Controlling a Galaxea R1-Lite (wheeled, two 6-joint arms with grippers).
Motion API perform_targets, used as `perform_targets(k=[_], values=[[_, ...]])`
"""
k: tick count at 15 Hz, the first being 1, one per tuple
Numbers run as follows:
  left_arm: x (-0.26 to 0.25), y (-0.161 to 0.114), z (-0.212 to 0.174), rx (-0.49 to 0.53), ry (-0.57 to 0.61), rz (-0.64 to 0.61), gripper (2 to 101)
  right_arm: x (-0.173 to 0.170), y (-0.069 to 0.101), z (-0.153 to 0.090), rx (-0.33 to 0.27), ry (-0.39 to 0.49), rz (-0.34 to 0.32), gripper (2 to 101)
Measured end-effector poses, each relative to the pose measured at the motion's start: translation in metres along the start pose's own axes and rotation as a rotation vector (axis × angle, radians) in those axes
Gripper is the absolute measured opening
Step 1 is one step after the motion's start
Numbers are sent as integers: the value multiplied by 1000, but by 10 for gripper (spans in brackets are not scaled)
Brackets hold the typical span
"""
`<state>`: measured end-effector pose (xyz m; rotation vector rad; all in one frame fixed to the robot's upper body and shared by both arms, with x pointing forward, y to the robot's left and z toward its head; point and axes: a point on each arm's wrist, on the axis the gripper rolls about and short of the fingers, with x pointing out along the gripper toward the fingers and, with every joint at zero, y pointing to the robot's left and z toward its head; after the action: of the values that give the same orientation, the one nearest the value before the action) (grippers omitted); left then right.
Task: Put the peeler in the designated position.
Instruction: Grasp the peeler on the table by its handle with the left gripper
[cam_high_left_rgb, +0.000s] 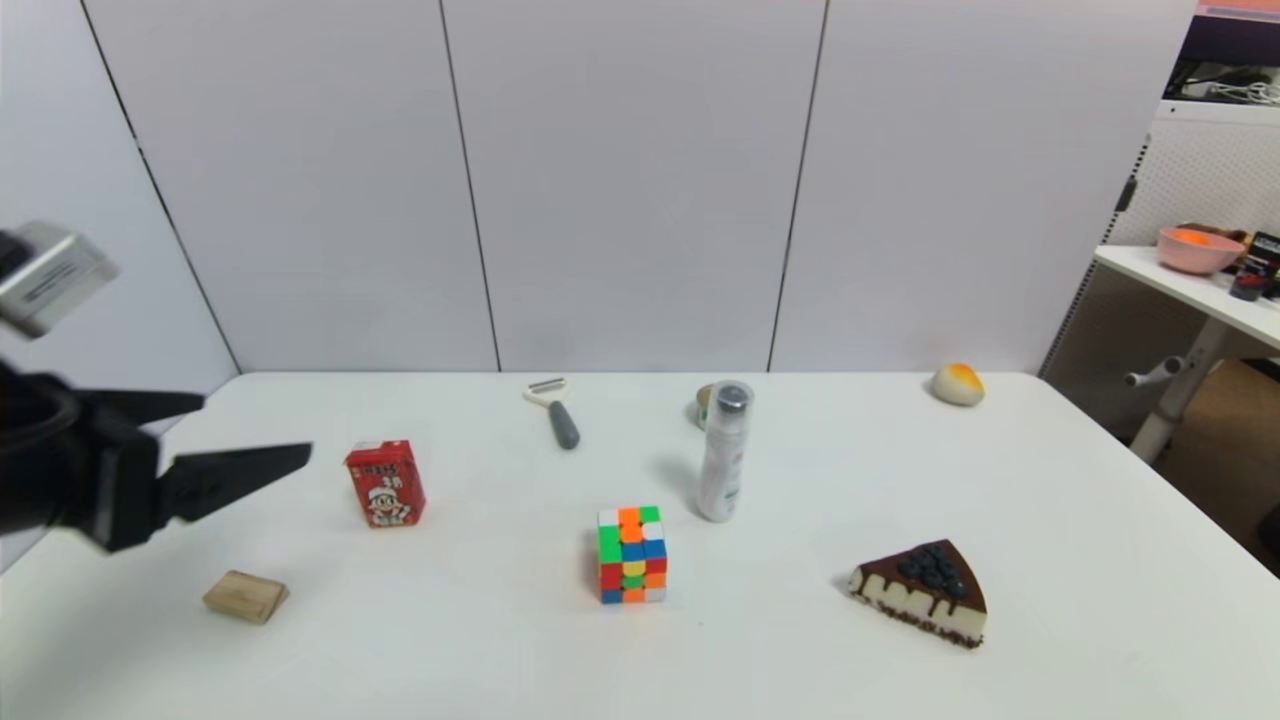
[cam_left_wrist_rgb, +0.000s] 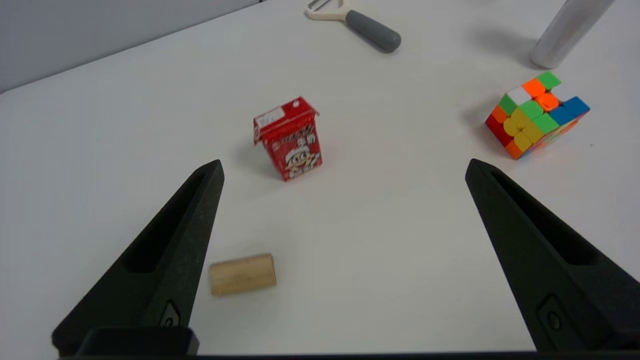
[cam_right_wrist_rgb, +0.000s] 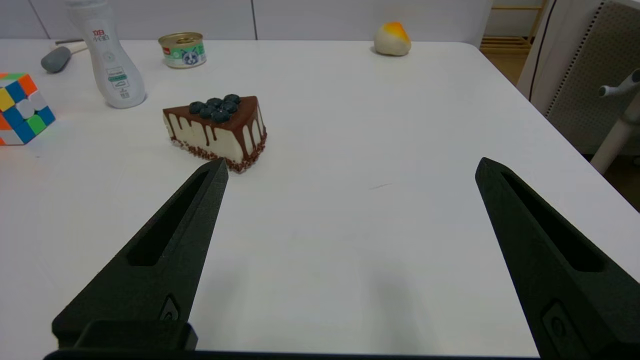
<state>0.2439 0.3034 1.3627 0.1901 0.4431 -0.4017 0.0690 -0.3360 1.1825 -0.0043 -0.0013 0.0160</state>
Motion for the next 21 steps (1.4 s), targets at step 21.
perform_targets(k=[21], values=[[319, -49, 45, -136, 250, 130, 978, 0, 0, 0, 0, 0, 0, 980]])
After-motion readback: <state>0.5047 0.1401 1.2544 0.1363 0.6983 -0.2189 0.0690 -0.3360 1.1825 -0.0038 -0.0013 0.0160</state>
